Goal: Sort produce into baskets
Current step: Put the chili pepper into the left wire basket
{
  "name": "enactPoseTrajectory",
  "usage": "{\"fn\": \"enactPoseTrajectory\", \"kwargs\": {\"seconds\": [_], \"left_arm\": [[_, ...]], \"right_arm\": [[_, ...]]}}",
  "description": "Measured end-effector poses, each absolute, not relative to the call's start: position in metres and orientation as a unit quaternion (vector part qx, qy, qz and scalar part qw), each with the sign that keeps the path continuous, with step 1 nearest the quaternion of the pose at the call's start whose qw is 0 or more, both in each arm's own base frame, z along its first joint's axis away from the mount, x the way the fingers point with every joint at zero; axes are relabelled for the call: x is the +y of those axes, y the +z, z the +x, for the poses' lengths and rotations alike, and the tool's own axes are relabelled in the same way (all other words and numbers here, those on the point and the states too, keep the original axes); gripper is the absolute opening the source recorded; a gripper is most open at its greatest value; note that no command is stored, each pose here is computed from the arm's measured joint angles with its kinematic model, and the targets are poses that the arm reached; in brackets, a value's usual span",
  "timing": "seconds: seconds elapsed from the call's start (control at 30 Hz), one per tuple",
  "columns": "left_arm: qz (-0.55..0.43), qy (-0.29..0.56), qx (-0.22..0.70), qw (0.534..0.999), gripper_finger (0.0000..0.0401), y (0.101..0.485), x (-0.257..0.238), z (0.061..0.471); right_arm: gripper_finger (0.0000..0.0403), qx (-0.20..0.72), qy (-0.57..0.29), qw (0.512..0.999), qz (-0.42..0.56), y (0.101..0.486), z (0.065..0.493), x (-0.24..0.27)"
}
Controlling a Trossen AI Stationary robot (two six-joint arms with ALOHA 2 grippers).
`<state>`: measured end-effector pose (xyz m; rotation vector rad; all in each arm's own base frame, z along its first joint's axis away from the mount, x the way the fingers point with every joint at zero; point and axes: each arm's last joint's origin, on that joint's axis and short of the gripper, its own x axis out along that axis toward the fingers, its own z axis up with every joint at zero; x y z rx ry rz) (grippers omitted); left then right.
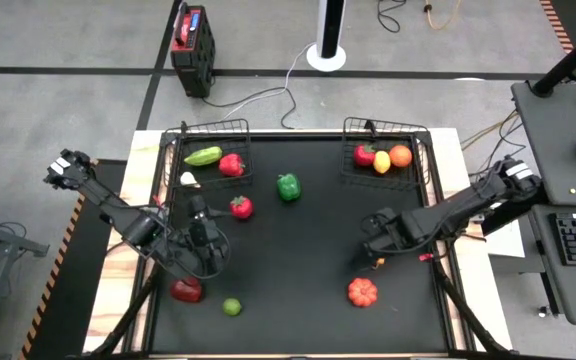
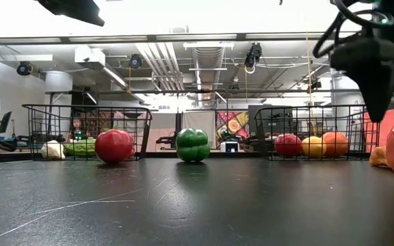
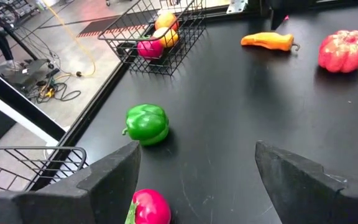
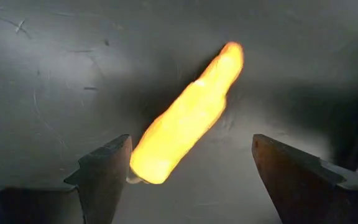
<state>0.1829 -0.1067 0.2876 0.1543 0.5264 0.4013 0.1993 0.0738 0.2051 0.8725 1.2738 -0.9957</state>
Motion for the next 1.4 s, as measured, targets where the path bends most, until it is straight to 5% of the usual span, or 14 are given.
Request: {"fn": "enactPoseTrajectory", "kwargs": {"seconds": [0.57, 1.07, 1.4], "left_arm": [[0.05, 0.197, 0.251, 0.946, 0.0297, 0.271, -0.108, 0.184], [-0.027, 0.059, 0.214, 0.975, 0.0297, 0.231, -0.119, 0.192], [-0.067, 0.015, 0.14, 0.988, 0.0297, 0.224, -0.122, 0.193]], "right_arm": [[0.0319, 0.525, -0.413, 0.601, 0.438, 0.148, 0.185, 0.075], [0.0139, 0.538, -0.396, 0.618, 0.413, 0.144, 0.182, 0.073], [0.0138, 0.481, -0.319, 0.729, 0.368, 0.19, 0.218, 0.078]]}}
